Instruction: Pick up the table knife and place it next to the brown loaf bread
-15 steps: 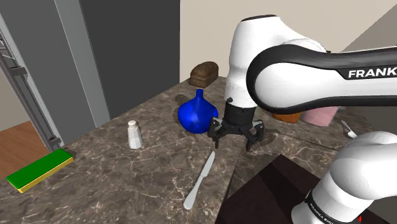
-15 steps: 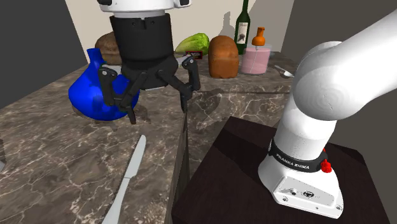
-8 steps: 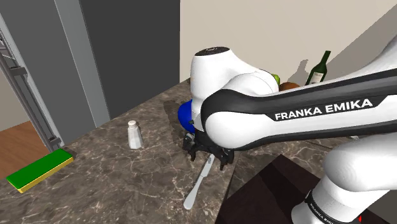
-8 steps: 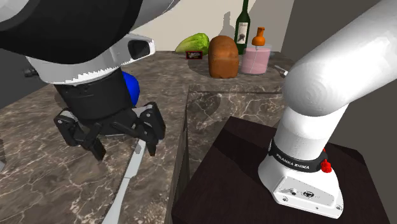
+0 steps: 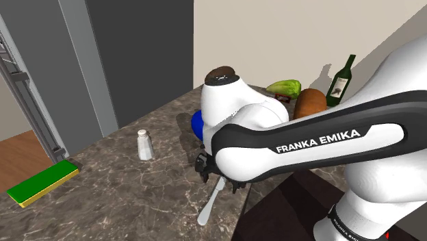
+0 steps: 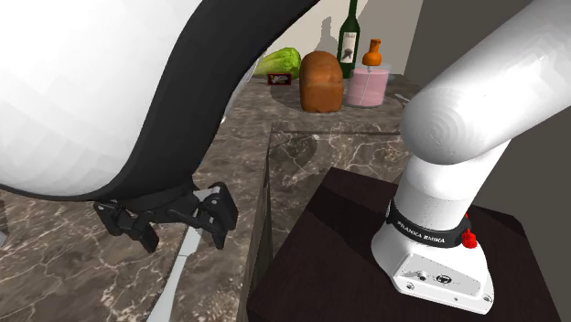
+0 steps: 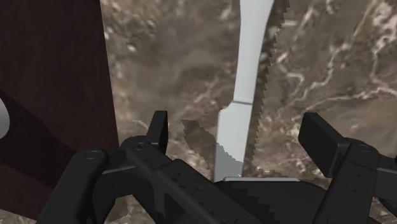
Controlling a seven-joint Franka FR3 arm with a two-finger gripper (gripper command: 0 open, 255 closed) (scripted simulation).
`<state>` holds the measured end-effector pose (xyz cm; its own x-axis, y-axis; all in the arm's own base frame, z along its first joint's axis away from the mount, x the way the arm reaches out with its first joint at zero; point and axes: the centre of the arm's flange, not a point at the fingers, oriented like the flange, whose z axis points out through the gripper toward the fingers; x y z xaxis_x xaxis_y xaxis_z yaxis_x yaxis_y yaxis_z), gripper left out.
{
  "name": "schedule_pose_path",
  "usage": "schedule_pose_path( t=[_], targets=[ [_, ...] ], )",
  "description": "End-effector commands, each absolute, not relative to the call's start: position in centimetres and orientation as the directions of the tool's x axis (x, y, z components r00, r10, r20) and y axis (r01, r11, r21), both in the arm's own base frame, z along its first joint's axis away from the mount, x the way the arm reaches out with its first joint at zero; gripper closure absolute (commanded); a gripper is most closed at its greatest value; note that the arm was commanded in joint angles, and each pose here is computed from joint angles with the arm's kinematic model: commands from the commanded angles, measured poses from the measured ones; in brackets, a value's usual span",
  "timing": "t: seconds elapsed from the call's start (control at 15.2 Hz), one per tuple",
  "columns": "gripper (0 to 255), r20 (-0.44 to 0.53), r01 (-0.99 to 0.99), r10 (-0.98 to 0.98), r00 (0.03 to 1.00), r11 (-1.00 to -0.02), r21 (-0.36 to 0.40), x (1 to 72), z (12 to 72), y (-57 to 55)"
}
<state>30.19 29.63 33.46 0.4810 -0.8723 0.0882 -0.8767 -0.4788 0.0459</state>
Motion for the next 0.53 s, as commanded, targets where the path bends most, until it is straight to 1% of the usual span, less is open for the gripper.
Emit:
schedule_pose_path(
  t=[0.0,0.4,0.46],
  targets=[
    [0,0.088,-0.877,-0.872,0.481,-0.479,0.045,30.23,33.07,29.56],
    [0,0.088,-0.877,-0.872,0.481,-0.479,0.045,30.23,33.07,29.57],
    [255,0.088,-0.877,-0.872,0.481,-0.479,0.045,30.23,33.07,29.57]
  ],
)
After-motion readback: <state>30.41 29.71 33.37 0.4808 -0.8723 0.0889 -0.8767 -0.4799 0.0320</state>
